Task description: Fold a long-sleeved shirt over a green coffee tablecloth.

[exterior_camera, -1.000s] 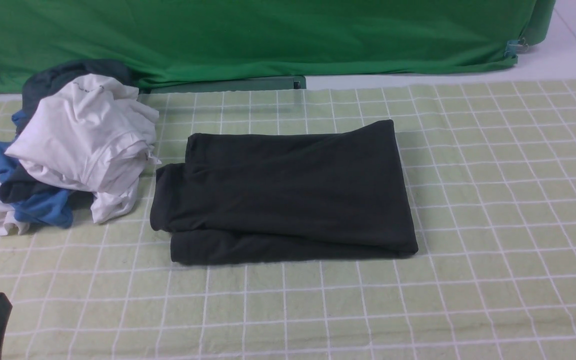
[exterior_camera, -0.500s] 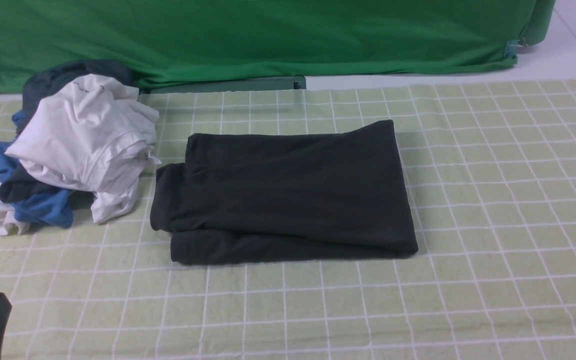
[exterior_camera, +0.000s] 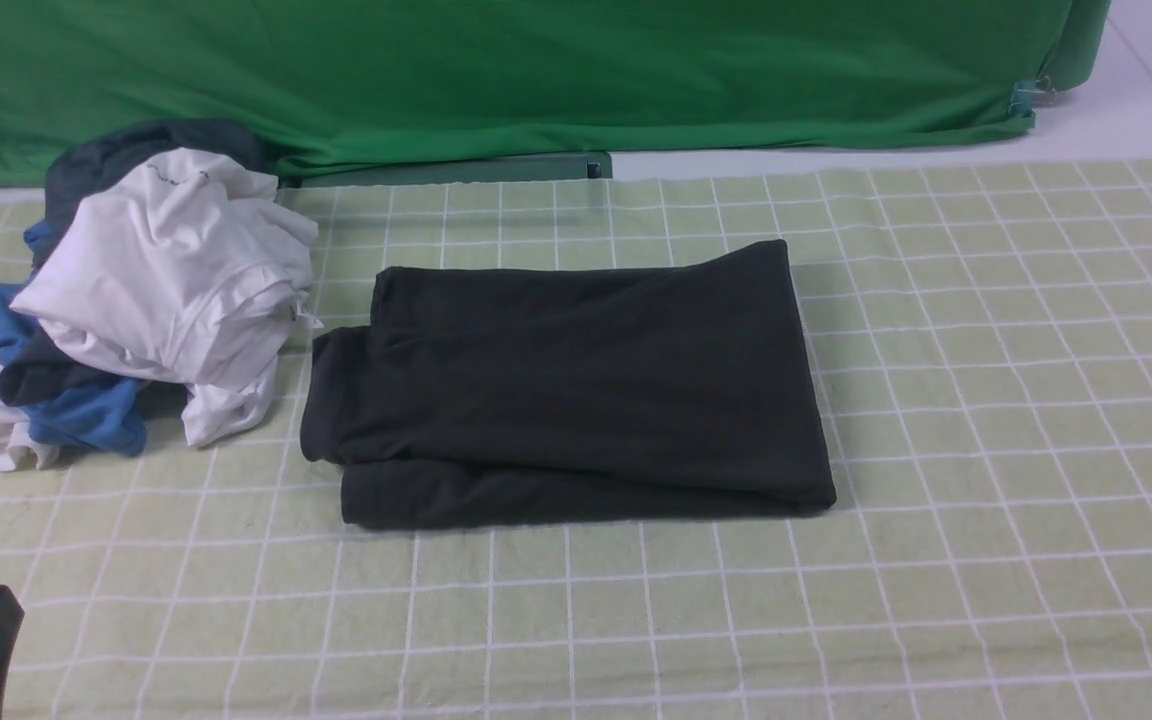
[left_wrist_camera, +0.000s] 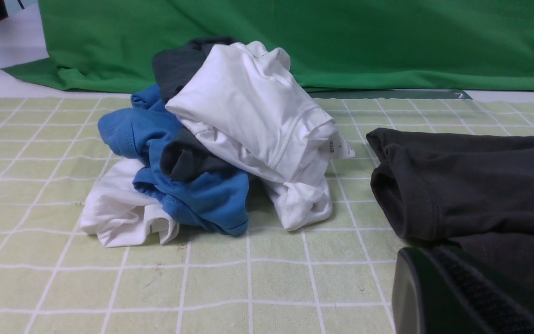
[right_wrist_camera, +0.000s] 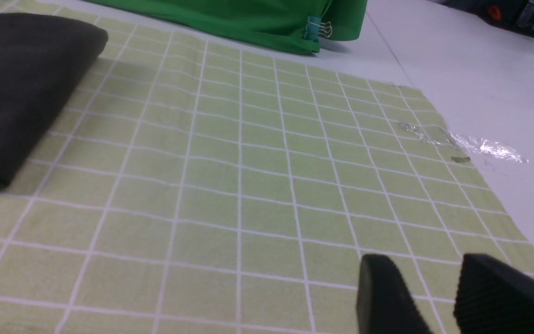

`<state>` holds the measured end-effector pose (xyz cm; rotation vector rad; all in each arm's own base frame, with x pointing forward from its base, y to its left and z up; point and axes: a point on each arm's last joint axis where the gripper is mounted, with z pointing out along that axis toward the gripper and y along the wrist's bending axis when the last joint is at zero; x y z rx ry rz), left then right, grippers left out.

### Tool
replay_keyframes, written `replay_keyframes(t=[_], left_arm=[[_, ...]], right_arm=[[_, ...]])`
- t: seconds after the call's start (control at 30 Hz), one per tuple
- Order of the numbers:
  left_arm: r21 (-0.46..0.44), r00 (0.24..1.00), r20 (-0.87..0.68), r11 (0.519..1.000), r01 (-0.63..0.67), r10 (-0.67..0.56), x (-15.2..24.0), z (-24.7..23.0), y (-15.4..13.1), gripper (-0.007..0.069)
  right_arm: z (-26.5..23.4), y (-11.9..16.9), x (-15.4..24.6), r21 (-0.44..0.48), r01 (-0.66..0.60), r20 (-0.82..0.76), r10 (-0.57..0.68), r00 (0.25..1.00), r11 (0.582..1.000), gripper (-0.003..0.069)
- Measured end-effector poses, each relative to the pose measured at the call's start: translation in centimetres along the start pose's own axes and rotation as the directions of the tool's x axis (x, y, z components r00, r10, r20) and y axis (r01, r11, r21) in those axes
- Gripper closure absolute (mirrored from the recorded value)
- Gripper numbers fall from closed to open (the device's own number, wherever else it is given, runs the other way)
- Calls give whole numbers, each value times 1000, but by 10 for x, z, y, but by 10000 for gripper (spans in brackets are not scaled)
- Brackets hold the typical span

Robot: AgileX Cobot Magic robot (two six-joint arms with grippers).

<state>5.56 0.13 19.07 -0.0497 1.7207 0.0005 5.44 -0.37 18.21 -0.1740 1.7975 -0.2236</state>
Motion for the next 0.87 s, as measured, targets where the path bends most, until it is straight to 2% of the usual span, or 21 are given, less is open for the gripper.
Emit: replay_keyframes(t=[0.87], left_arm=[[-3,1000,1,1000,-14,14,0,0,0,608]], right_arm=[[0,0,0,0,0,0,0,1000,1000,419]])
